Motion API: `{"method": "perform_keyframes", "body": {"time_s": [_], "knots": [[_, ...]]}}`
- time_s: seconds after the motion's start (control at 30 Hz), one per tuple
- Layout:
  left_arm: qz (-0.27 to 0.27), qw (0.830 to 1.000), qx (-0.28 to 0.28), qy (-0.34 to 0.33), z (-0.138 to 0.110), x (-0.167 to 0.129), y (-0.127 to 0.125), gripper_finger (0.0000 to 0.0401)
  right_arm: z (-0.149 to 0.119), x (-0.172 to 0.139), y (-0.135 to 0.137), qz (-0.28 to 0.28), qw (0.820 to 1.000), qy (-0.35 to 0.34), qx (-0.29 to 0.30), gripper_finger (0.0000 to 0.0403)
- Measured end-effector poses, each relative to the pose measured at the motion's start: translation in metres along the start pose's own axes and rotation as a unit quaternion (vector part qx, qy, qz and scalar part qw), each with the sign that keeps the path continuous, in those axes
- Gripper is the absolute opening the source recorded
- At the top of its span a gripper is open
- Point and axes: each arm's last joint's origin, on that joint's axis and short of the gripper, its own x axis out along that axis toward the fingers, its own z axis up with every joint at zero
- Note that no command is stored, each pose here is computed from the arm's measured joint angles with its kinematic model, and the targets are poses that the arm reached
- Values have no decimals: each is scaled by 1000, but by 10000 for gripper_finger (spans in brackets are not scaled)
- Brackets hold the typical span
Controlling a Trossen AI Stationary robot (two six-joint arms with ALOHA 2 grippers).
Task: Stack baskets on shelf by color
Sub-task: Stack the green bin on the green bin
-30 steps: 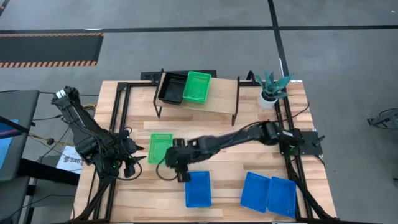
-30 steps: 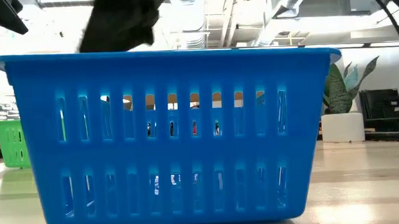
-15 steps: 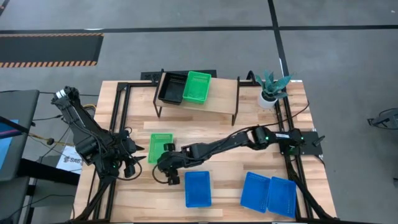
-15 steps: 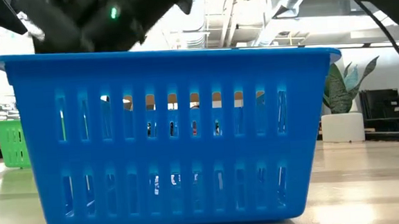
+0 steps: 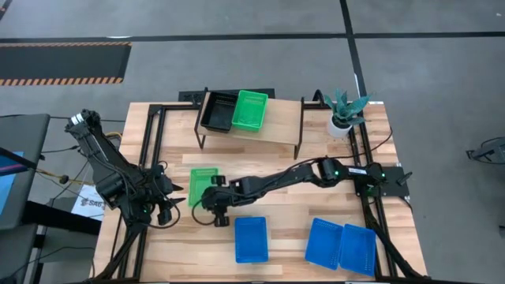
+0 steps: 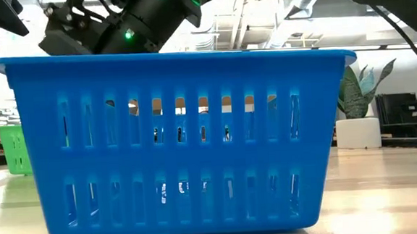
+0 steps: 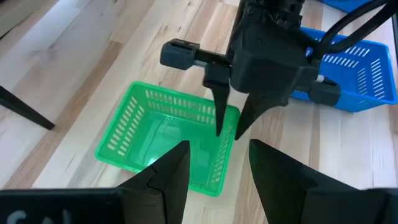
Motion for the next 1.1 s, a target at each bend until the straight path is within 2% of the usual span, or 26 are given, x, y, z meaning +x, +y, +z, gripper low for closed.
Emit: {"method": "perform_keyframes", "body": {"time_s": [0.23, 0.37, 0.47, 0.6, 0.77, 0.87, 0.93, 1.03, 1.1], "knots": [[0, 1000, 0, 0, 0, 0, 0, 153, -8, 1, -10, -7, 999, 37, 7, 19], [0, 1000, 0, 0, 0, 0, 0, 153, -4, -3, -13, -10, 999, 43, 9, 14], [0, 1000, 0, 0, 0, 0, 0, 153, 8, -16, -5, 5, 999, 50, 4, 7], [-5, 1000, 1, 11, -1, 0, 0, 153, 19, -51, 16, 33, 997, 74, -18, 11], [-4, 1000, 4, 9, -1, 0, 0, 153, 38, -132, 33, 42, 995, 83, -23, 5], [-3, 1000, 17, 5, 0, 0, 0, 153, 47, -181, 38, 8, 998, 64, -26, 10], [2, 1000, 19, -4, 0, 0, 0, 153, 52, -212, 35, -35, 998, 46, -31, 9], [7, 1000, 26, -14, 1, 0, 0, 153, 58, -255, 21, -128, 991, 11, -26, 5], [7, 999, 28, -16, 1, 0, 0, 153, 60, -275, 5, -208, 978, 0, -19, 5]]}}
